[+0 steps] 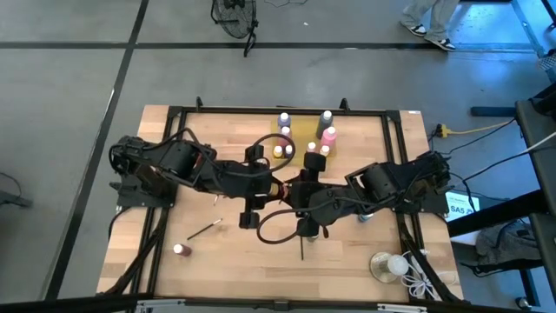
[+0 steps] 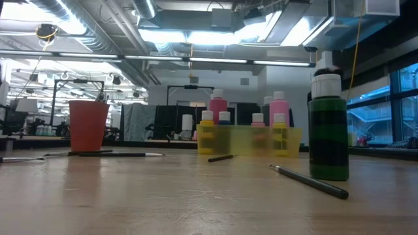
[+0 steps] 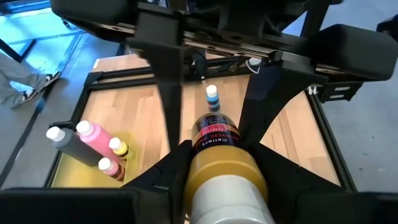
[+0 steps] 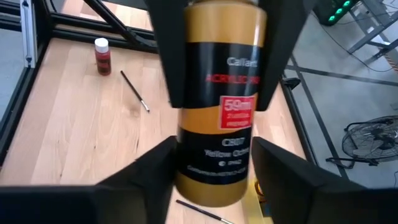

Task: Pick & Place Paint Supplies
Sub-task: Put the small yellow paint bottle into the yellow bin

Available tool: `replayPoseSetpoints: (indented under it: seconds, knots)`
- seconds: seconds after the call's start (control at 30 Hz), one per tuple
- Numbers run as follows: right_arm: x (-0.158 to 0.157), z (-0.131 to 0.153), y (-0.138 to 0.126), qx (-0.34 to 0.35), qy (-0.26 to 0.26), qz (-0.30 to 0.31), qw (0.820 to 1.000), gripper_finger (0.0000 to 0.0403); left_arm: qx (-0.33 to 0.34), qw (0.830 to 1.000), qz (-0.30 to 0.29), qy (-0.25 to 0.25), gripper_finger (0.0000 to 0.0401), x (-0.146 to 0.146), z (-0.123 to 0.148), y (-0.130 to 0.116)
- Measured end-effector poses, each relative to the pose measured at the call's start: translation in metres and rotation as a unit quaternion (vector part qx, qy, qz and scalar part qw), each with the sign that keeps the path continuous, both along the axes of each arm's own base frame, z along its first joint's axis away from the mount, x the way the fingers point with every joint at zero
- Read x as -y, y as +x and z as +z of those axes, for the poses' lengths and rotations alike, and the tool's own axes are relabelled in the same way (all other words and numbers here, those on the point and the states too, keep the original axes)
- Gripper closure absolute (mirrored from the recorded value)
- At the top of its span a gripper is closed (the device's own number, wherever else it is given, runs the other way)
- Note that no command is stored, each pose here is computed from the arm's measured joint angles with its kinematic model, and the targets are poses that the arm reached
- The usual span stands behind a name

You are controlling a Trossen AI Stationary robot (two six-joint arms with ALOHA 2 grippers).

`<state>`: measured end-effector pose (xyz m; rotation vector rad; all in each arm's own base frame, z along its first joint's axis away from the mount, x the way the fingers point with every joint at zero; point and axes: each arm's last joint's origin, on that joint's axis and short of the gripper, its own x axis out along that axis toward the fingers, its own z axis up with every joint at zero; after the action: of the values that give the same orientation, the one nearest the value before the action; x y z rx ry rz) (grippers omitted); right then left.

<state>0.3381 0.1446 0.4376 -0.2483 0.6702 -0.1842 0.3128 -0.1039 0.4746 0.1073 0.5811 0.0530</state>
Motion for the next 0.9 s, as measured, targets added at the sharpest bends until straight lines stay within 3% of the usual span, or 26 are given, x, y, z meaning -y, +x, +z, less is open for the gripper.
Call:
replayPoseSetpoints:
  seconds: [0.2,0.67,0.9]
  knots:
    - [0.0,0.0,0.0,0.0,0.001,-0.001,1.0,0.0281,0.003,1.0,0.003,0.0,0.0248,0.0,0.0,0.0]
    - [-0.001,0.002,-0.004,0.013,0.002,-0.03,0.999,0.0284,0.043,0.998,0.039,0.035,0.0234,-0.002,0.009,-0.003]
    - [-0.007,-0.002,-0.011,0.003,-0.02,-0.045,0.999,0.0284,0.133,0.99,0.03,0.044,0.0226,0.004,0.038,-0.021]
